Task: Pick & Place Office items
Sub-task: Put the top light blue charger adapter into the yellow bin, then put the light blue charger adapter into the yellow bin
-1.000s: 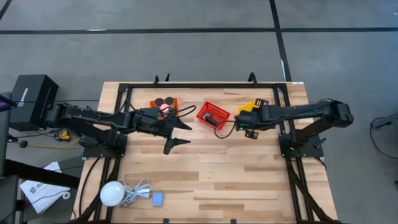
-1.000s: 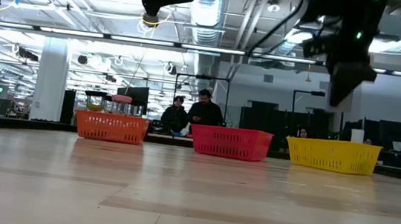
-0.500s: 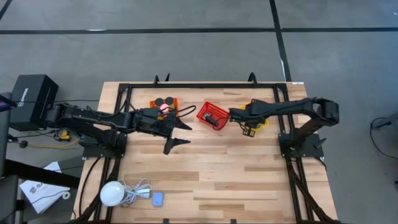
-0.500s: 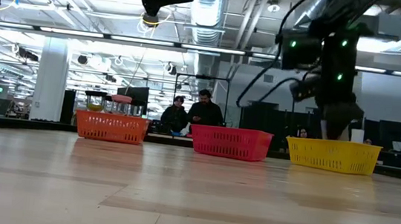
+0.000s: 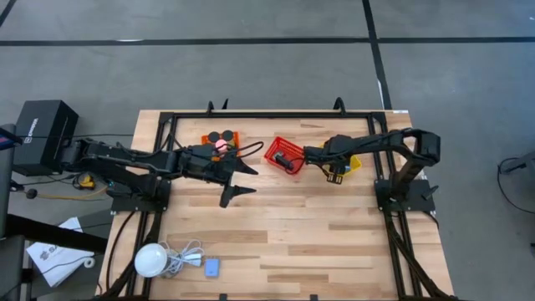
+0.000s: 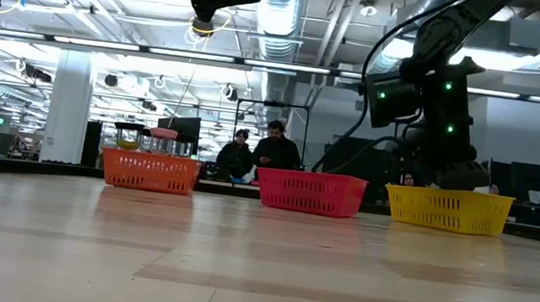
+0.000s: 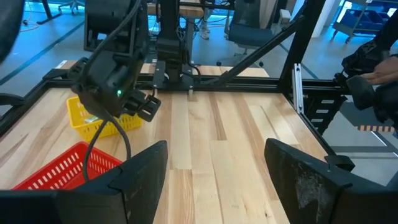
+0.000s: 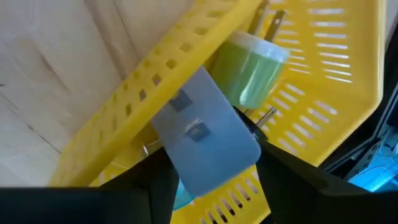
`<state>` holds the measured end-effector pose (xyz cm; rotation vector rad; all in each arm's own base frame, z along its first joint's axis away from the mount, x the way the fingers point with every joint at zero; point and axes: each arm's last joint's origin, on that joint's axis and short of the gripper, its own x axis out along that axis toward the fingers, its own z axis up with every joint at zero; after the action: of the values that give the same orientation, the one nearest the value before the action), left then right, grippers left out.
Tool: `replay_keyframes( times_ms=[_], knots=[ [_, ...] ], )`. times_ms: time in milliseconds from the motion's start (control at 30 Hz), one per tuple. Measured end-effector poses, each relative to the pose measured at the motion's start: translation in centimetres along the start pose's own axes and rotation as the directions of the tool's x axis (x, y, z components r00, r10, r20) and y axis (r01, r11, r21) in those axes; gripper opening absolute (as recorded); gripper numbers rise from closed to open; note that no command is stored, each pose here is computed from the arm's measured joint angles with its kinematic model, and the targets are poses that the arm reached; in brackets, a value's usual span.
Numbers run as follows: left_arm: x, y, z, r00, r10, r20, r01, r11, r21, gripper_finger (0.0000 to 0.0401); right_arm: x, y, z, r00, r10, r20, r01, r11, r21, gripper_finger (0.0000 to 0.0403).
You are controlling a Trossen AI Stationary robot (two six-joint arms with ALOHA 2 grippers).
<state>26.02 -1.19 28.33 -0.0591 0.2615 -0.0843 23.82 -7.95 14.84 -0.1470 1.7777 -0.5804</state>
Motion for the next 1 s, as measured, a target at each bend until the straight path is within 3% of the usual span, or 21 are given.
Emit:
replay_keyframes(
  times_ms=[400, 600, 767, 1000],
  knots=[
    [0.0, 0.0, 0.0, 1.0, 0.0, 0.001, 0.0, 1.0, 0.0, 0.0263, -5.1, -2.2, -0.8, 0.99, 0.009, 0.14, -0.017, 0.998, 0.054, 0.0199],
    [0.0, 0.0, 0.0, 1.0, 0.0, 0.0, 0.0, 1.0, -0.002, 0.0263, -8.8, -2.7, -2.0, 0.954, 0.09, 0.285, -0.124, 0.987, 0.1, 0.0198],
    [0.0, -0.2, 0.0, 1.0, -0.008, -0.001, 0.008, 1.0, -0.006, 0.0263, -12.0, -1.5, -3.3, 0.887, 0.201, 0.416, -0.248, 0.967, 0.061, 0.0198],
    [0.0, -2.1, -0.2, 0.997, -0.078, -0.008, 0.078, 0.997, 0.01, 0.0263, -15.8, 2.1, -4.6, 0.724, 0.311, 0.615, -0.35, 0.935, -0.061, 0.0198]
  ],
)
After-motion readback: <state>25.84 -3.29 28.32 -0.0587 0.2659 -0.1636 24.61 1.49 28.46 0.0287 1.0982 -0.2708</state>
